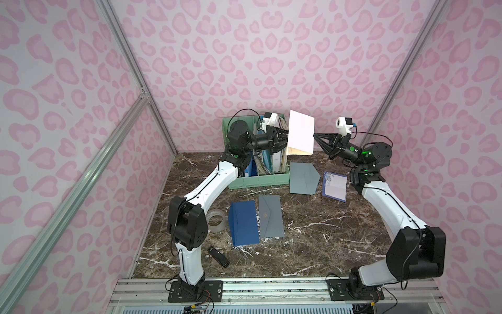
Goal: Take the letter paper out of the envelope
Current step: Unfold the letter paper.
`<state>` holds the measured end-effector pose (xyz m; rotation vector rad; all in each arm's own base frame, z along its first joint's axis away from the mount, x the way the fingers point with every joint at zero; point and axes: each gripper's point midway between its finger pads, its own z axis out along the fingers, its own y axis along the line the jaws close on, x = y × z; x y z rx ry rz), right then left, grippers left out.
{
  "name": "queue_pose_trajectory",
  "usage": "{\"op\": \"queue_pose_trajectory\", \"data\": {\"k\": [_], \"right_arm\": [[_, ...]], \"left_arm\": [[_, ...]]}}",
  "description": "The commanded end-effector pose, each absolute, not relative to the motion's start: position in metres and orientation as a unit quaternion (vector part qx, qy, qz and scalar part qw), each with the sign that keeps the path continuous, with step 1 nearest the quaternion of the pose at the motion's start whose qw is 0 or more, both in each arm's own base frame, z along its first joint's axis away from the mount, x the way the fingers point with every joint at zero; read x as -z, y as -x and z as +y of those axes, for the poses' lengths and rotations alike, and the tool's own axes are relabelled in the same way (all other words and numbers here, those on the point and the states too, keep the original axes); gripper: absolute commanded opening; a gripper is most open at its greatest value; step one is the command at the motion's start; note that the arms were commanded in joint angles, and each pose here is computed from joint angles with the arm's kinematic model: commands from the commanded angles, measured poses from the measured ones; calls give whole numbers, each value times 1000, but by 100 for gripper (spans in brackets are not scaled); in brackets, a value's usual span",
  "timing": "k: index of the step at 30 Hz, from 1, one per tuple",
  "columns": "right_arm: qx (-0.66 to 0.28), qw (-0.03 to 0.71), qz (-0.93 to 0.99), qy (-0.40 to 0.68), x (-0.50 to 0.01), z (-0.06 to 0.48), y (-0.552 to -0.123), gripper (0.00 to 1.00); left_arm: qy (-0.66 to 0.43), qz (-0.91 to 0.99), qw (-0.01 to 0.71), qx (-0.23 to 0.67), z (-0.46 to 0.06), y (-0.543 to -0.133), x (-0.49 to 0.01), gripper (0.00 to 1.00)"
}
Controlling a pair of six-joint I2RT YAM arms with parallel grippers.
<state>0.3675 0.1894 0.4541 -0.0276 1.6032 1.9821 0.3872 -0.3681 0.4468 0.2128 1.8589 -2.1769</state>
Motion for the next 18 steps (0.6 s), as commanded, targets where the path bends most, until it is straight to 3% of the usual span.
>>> {"op": "queue_pose_trajectory", "data": {"k": [1,7,10,14,18], "right_arm": [[-745,303,594,23,-459,189,-365,0],[-737,292,609,18,-449,191,-367,2],[-718,289,634,14,-439,193,-372,21],[-662,297,688,6,-419,193,-381,38],[-552,348,757,-32,-402,167,-394,56]], "left_arm": [[-85,632,144,757,-367,-384,-453,18],[-77,634,146,756,-367,-387,-452,6],[-71,641,145,750,-367,-388,-448,2],[-62,674,141,723,-367,-390,-433,0],[-46,738,150,657,-357,-391,-406,0]]}}
